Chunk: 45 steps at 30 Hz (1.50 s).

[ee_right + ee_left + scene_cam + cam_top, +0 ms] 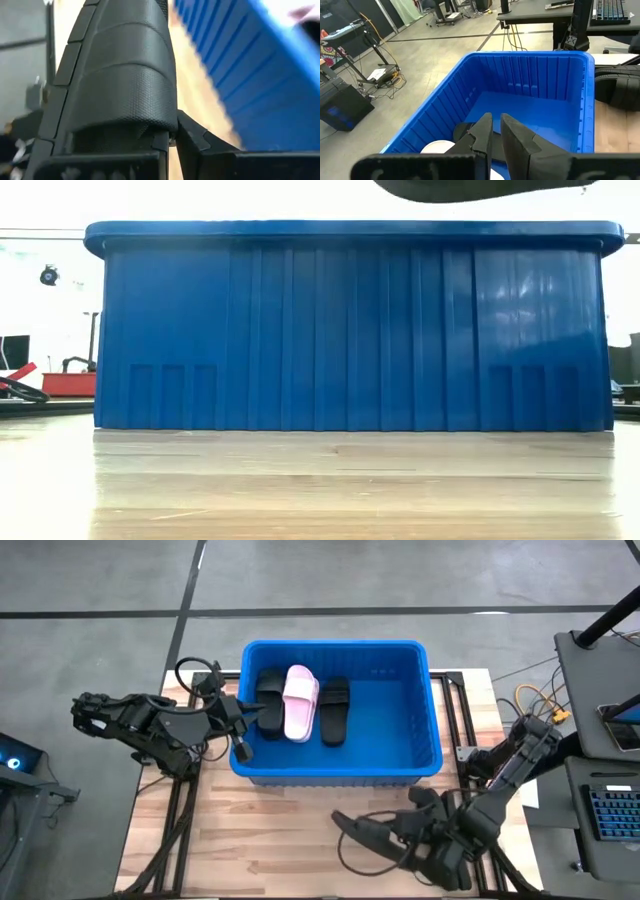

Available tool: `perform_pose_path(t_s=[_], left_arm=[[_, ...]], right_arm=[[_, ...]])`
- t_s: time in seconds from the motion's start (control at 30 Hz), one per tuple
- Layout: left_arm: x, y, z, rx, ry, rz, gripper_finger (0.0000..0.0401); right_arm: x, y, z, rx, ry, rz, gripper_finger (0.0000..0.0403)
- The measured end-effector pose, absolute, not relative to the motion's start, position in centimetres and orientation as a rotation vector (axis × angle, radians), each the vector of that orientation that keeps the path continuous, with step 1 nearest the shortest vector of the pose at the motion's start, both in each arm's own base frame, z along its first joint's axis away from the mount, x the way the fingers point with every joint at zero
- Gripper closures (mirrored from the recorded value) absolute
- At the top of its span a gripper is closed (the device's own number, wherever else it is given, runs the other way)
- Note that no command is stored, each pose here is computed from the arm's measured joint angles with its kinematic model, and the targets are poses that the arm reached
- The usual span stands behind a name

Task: Pick and place slides into bin
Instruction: Put the black slipper into the blue container

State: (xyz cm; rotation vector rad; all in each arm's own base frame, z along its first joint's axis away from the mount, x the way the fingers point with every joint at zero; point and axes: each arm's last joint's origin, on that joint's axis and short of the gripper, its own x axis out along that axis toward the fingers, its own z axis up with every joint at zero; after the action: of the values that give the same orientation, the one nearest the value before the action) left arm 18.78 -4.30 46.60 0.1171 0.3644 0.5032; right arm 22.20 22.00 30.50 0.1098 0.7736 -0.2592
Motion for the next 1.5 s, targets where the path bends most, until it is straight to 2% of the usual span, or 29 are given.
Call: perform_pose_path(t_s=[0.5, 0.83, 1.1, 1.3, 1.5], left_arm=[[18.1, -4.1, 47.3, 0.088, 0.324, 0.498, 0.0379], [15.8, -3.4, 48.4, 0.058, 0.272, 0.487, 0.0379], [12.4, -2.2, 49.6, 0.109, 0.214, 0.476, 0.0379], [10.5, -1.5, 50.1, 0.131, 0.184, 0.472, 0.0379], [9.5, -1.1, 50.2, 0.196, 0.184, 0.466, 0.0379]], right_arm=[[27.2, 13.9, 39.7, -0.08, 0.635, -0.441, 0.0394], [27.9, 4.8, 43.4, -0.09, 0.713, -0.696, 0.0394], [28.8, -2.0, 42.8, 0.005, 0.765, -0.922, 0.0394], [32.0, -6.3, 39.3, 0.11, 0.911, -0.979, 0.0394], [35.6, -9.3, 36.0, 0.12, 1.01, -1.042, 0.0394]])
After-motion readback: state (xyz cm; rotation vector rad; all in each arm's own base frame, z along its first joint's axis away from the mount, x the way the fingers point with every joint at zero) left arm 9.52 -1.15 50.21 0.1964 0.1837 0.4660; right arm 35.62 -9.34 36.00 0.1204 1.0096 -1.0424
